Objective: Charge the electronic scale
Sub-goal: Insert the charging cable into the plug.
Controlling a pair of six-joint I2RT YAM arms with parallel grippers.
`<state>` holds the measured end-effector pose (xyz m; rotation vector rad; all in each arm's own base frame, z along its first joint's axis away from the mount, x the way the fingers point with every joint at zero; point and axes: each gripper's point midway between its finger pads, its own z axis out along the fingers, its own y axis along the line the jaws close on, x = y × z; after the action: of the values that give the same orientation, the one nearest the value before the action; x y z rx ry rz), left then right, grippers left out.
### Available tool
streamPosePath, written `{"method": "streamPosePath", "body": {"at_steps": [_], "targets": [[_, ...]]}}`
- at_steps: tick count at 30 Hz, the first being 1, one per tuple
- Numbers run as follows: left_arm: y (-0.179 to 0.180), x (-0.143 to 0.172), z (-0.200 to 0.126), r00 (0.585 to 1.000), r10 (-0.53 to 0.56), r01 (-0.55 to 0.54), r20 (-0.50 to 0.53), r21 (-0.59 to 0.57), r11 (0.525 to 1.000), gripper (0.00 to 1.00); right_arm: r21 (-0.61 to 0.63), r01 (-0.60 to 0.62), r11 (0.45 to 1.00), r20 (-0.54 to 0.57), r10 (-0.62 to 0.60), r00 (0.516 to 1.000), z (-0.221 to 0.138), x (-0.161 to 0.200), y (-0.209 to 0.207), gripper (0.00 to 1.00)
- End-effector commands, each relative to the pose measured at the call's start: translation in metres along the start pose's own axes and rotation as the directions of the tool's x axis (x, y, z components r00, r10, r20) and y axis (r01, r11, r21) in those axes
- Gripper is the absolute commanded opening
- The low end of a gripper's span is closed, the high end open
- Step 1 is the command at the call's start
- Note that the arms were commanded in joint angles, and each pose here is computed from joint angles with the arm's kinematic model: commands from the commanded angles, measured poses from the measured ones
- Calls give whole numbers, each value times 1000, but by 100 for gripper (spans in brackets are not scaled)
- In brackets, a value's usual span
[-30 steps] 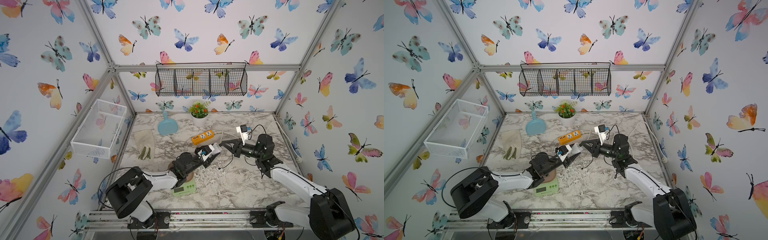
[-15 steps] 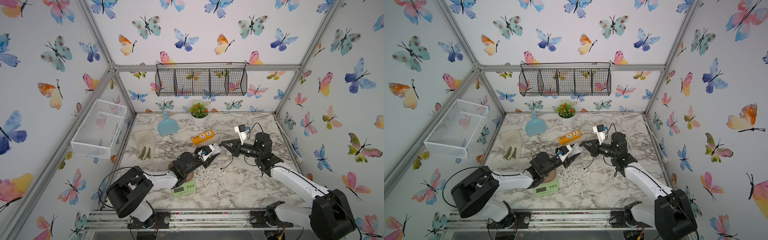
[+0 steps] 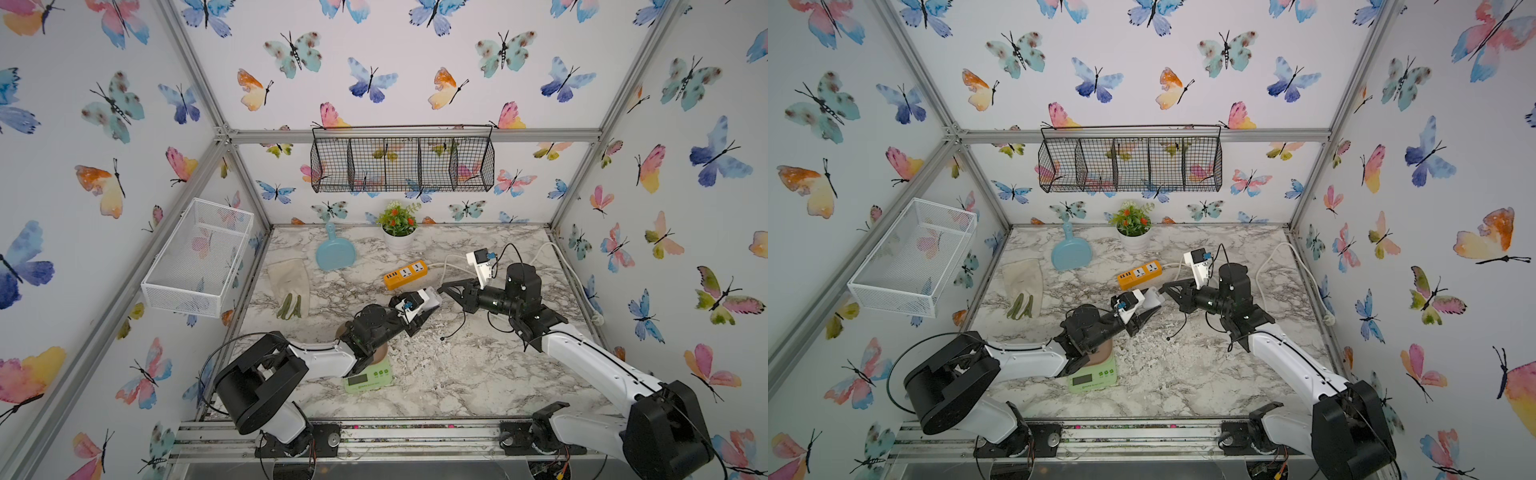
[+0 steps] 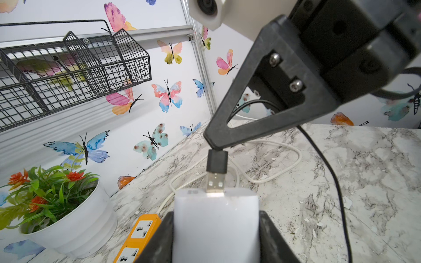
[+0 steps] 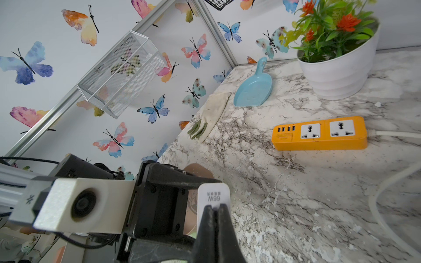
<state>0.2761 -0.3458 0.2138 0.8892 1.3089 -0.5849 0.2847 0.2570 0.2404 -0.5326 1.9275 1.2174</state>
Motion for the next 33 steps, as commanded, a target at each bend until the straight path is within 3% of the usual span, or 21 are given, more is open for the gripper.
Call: {"method": "streamPosePath", "body": {"at_steps": [1,18,23,26,30,33], "targets": [[11,-42,3,990,31,-25,139,-45,999,9,26,-6,1000,-52,7,999,0,8,0,2],[10,-50,1,986,54,-49,156,-36,998,9,8,-12,1000,-136,13,991,21,27,4,2],[12,-45,0,988,58,-50,147,-53,997,9,25,44,999,-116,-40,992,19,15,6,45],[13,-44,-1,987,50,-43,150,-51,998,9,35,97,995,-101,-93,991,19,8,5,60],[13,-44,-3,987,46,-39,152,-46,998,9,23,130,991,-115,-126,985,26,8,2,65],[14,-44,-3,987,44,-38,152,-47,998,9,-30,129,991,-130,-131,983,33,6,8,62]]}}
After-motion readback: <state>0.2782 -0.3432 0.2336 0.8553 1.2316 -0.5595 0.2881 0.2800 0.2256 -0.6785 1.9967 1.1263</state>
